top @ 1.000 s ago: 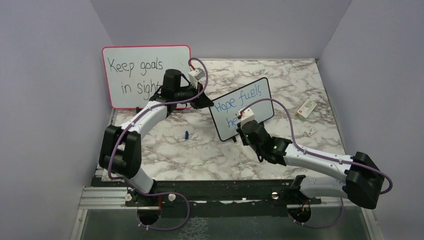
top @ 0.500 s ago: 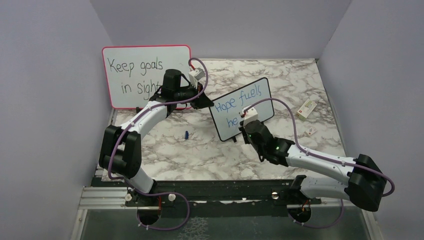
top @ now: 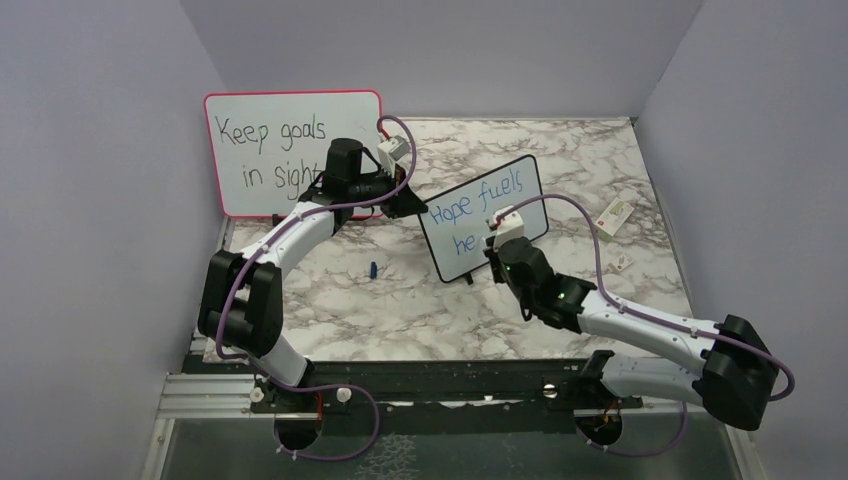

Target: Write a sentence on the whiteboard

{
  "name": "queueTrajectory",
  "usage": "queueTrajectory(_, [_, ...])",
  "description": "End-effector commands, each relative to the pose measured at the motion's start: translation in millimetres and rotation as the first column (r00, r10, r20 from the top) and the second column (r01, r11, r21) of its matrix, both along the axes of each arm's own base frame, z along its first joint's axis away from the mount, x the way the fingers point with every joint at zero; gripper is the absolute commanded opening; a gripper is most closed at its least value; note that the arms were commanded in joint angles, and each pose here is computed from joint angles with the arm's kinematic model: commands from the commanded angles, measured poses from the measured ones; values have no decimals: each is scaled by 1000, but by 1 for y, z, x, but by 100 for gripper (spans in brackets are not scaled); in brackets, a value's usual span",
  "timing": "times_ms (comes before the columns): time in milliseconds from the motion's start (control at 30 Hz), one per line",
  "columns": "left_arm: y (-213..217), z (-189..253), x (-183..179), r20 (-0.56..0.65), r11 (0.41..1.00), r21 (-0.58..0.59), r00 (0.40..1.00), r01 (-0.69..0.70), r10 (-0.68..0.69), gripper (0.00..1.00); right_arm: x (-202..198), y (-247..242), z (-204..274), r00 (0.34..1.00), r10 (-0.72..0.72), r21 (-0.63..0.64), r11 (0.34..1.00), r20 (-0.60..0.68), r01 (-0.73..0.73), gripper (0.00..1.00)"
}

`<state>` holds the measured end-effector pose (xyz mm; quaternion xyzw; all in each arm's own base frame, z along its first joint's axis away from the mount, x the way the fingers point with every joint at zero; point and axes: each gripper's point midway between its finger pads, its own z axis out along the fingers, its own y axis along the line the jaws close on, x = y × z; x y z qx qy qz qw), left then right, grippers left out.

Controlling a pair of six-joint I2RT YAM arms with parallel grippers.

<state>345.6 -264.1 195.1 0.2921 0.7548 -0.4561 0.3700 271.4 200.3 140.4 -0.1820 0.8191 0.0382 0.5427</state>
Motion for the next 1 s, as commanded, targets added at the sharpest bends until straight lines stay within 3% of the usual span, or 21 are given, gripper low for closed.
queueTrajectory(0, [1, -26, -10, -63, 997, 71, 998, 5, 0, 0, 7, 2, 7, 999, -4, 21, 1000, 33, 3, 1])
queueTrajectory(967, [0, -28, -10, -67, 997, 72, 998, 6, -2, 0, 11, 13, 17, 998, 38, 68, 997, 58, -42, 1])
